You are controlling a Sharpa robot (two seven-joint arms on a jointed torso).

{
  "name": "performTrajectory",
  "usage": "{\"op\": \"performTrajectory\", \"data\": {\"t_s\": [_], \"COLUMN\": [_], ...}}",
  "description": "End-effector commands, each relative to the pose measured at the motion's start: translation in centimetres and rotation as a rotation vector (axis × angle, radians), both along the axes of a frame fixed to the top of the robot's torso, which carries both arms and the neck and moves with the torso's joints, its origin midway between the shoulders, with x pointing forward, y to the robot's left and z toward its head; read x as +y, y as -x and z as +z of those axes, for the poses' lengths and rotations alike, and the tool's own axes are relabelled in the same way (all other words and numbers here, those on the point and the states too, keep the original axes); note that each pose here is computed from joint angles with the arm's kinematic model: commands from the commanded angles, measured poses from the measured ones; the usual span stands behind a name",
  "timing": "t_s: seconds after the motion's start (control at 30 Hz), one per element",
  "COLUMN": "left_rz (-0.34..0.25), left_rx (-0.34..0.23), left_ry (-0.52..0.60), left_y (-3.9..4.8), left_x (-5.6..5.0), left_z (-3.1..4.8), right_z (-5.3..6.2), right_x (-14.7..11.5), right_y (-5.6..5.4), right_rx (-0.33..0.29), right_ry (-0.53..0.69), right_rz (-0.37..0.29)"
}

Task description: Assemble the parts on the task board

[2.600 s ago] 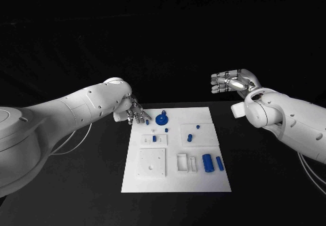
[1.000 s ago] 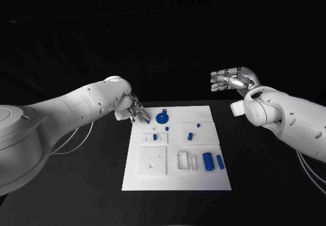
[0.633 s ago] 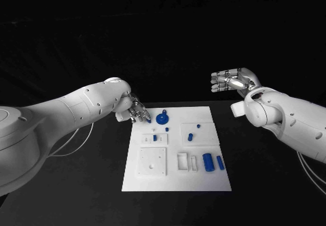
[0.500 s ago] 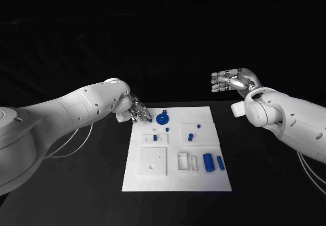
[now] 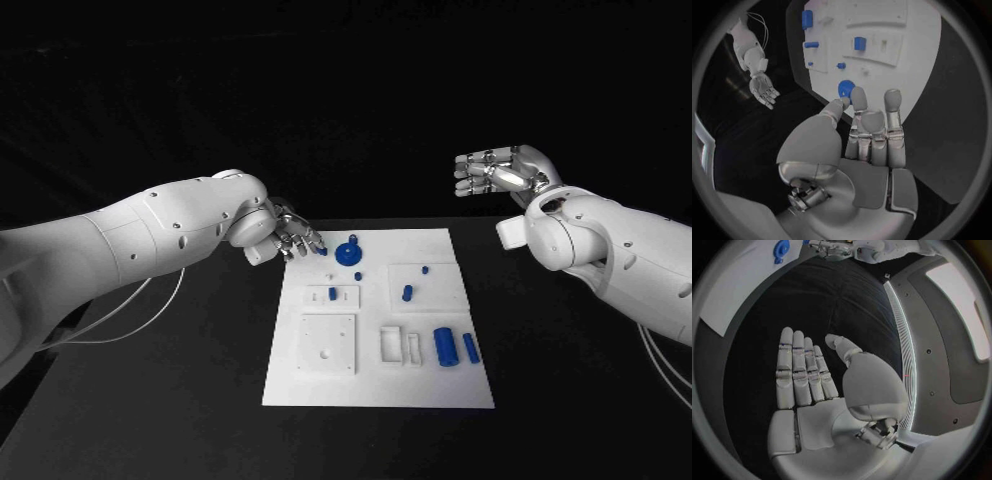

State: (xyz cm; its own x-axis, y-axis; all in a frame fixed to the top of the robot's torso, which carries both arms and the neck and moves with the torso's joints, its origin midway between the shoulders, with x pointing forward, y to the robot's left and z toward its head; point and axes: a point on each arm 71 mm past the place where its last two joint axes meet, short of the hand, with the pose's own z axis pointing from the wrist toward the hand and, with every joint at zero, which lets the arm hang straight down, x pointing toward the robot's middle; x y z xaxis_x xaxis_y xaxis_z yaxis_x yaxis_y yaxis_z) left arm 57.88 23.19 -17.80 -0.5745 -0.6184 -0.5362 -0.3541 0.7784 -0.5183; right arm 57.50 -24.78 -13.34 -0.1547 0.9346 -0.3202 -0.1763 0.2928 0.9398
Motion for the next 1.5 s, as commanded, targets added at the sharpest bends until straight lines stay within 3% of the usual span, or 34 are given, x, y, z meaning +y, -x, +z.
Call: {"op": "performTrajectory", "data": {"t_s": [0.03,0.37,0.7,1.03,1.3,1.5], "left_rz": [0.039,0.03,0.02,0.001,-0.024,-0.052], "left_rx": [-0.03,-0.041,-0.005,-0.018,-0.024,0.004], "left_ry": [0.025,0.004,-0.036,-0.066,-0.079,-0.09], "left_y": [0.54,2.79,4.76,5.31,5.5,5.79], "left_x": [0.1,0.8,1.3,0.2,-0.5,-0.9], "left_z": [0.43,0.19,-1.39,-2.91,-3.33,-3.79], "right_z": [0.1,-0.1,-0.4,-0.7,-0.8,-0.8], "right_x": [-0.1,-0.6,-1.0,-0.9,-0.9,-0.8], "right_y": [0.0,0.0,0.1,0.2,0.2,0.2], "right_rx": [-0.005,-0.001,0.007,0.012,0.013,0.013], "right_ry": [-0.004,-0.001,0.001,0.0,0.0,0.0], "right_rz": [0.013,0.002,-0.003,0.001,0.002,0.003]}}
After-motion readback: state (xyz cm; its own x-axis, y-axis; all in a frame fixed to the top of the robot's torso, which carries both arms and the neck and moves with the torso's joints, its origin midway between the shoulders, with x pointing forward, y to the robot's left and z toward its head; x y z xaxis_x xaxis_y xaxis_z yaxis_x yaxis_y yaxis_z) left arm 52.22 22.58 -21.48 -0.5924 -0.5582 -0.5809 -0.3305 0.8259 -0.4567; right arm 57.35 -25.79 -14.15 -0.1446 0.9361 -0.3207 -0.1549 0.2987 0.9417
